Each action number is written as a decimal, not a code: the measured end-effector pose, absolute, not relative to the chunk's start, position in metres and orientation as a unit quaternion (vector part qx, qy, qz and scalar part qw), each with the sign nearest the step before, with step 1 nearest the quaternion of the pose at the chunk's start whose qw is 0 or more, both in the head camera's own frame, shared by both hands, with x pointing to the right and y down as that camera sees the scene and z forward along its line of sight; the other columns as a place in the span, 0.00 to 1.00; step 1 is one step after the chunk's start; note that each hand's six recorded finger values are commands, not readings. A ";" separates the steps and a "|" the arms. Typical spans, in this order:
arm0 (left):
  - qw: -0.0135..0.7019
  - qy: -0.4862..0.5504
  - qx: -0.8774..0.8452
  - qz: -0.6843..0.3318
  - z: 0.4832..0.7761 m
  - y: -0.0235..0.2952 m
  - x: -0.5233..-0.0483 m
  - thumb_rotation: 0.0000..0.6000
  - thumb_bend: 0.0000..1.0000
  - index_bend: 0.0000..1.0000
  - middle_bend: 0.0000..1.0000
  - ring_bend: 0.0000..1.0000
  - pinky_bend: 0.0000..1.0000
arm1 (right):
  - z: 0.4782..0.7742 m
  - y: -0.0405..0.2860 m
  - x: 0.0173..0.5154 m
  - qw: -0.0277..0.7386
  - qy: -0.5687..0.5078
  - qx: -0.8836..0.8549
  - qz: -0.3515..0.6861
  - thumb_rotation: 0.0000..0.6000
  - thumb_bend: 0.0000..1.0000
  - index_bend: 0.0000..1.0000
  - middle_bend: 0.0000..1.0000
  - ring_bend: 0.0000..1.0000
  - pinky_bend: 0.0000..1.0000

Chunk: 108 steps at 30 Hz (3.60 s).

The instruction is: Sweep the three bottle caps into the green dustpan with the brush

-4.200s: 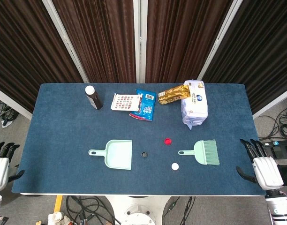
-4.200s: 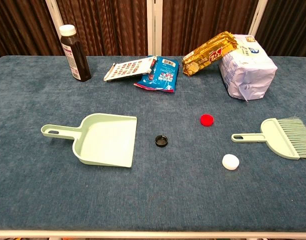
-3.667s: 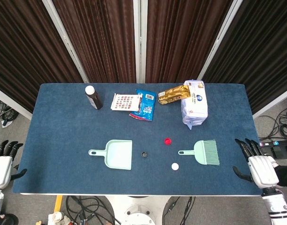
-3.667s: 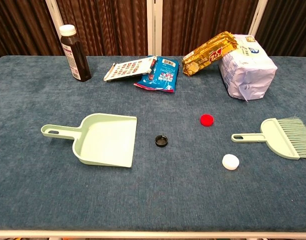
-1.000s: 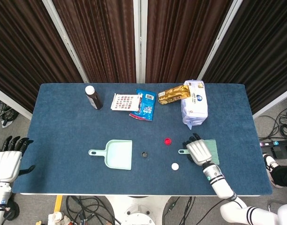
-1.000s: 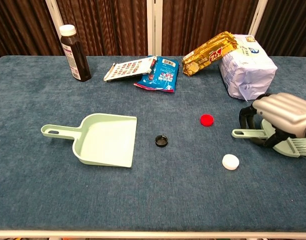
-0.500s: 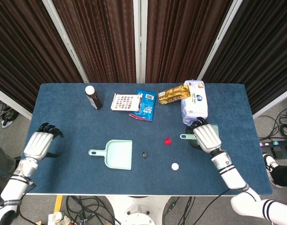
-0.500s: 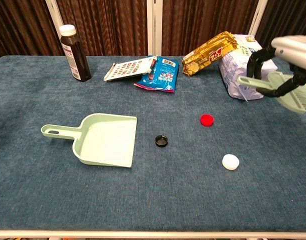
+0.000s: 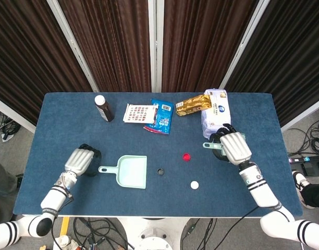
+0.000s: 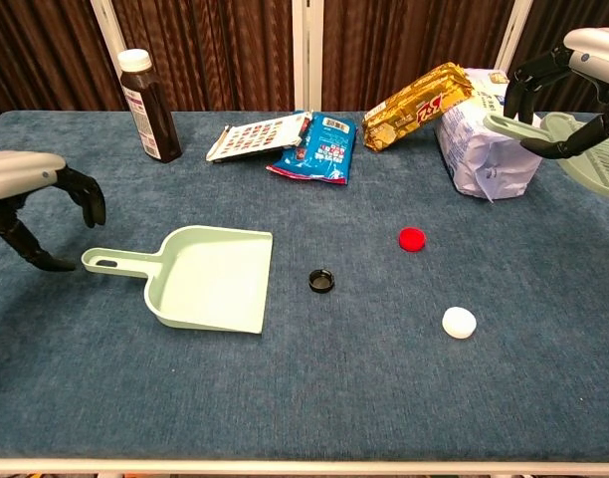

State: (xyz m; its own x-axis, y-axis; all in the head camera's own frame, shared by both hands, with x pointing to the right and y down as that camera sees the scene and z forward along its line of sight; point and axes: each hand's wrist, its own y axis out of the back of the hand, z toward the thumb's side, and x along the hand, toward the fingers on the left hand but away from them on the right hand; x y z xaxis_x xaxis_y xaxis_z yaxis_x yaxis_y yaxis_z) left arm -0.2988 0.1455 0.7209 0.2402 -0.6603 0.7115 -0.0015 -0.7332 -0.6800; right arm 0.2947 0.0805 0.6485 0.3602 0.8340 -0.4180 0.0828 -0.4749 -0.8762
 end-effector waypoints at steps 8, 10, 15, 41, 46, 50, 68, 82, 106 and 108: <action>0.254 0.228 -0.741 -0.579 0.734 0.155 -0.283 1.00 0.23 0.42 0.38 0.25 0.19 | 0.654 0.084 0.294 0.392 -0.314 -0.726 0.470 1.00 0.48 0.70 0.64 0.28 0.17; 0.252 0.229 -0.743 -0.576 0.734 0.156 -0.279 1.00 0.24 0.42 0.39 0.25 0.19 | 0.655 0.084 0.294 0.391 -0.314 -0.726 0.471 1.00 0.48 0.70 0.64 0.28 0.17; 0.255 0.228 -0.746 -0.571 0.734 0.161 -0.271 1.00 0.24 0.44 0.41 0.26 0.19 | 0.656 0.084 0.295 0.389 -0.315 -0.726 0.471 1.00 0.48 0.70 0.64 0.28 0.17; 0.259 0.236 -0.755 -0.554 0.736 0.162 -0.261 1.00 0.38 0.57 0.52 0.34 0.22 | 0.665 0.092 0.294 0.379 -0.306 -0.733 0.475 1.00 0.48 0.71 0.64 0.28 0.17; 0.263 0.236 -0.756 -0.551 0.735 0.161 -0.260 1.00 0.38 0.58 0.53 0.35 0.22 | 0.669 0.094 0.288 0.371 -0.300 -0.745 0.467 1.00 0.52 0.71 0.64 0.28 0.16; 0.260 0.231 -0.757 -0.553 0.735 0.159 -0.260 1.00 0.38 0.58 0.53 0.35 0.22 | 0.675 0.095 0.275 0.354 -0.288 -0.767 0.451 1.00 0.54 0.72 0.64 0.28 0.18; 0.273 0.194 -0.760 -0.557 0.736 0.152 -0.253 1.00 0.38 0.58 0.53 0.35 0.22 | 0.729 0.103 0.177 0.282 -0.231 -0.872 0.327 1.00 0.63 0.74 0.65 0.28 0.18; 0.278 0.182 -0.759 -0.559 0.739 0.147 -0.246 1.00 0.39 0.58 0.54 0.35 0.22 | 0.727 0.126 0.109 0.194 -0.244 -0.927 0.210 1.00 0.63 0.76 0.67 0.29 0.19; 0.294 0.172 -0.768 -0.542 0.741 0.147 -0.227 1.00 0.39 0.58 0.54 0.35 0.22 | 0.680 0.170 0.193 0.227 -0.309 -0.882 0.274 1.00 0.65 0.76 0.67 0.31 0.19; 0.296 0.170 -0.769 -0.541 0.739 0.148 -0.225 1.00 0.39 0.58 0.54 0.35 0.22 | 0.682 0.177 0.198 0.234 -0.314 -0.874 0.287 1.00 0.65 0.76 0.67 0.31 0.19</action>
State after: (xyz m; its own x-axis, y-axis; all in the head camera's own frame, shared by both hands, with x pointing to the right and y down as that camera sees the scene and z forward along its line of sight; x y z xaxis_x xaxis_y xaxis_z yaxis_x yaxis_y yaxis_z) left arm -0.2255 0.1475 0.7395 0.3576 -0.5818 0.7305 0.0584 -0.7667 -0.6393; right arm 0.1979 0.1768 0.6820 0.6377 0.6840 -0.3542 0.4154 -0.6927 -0.5896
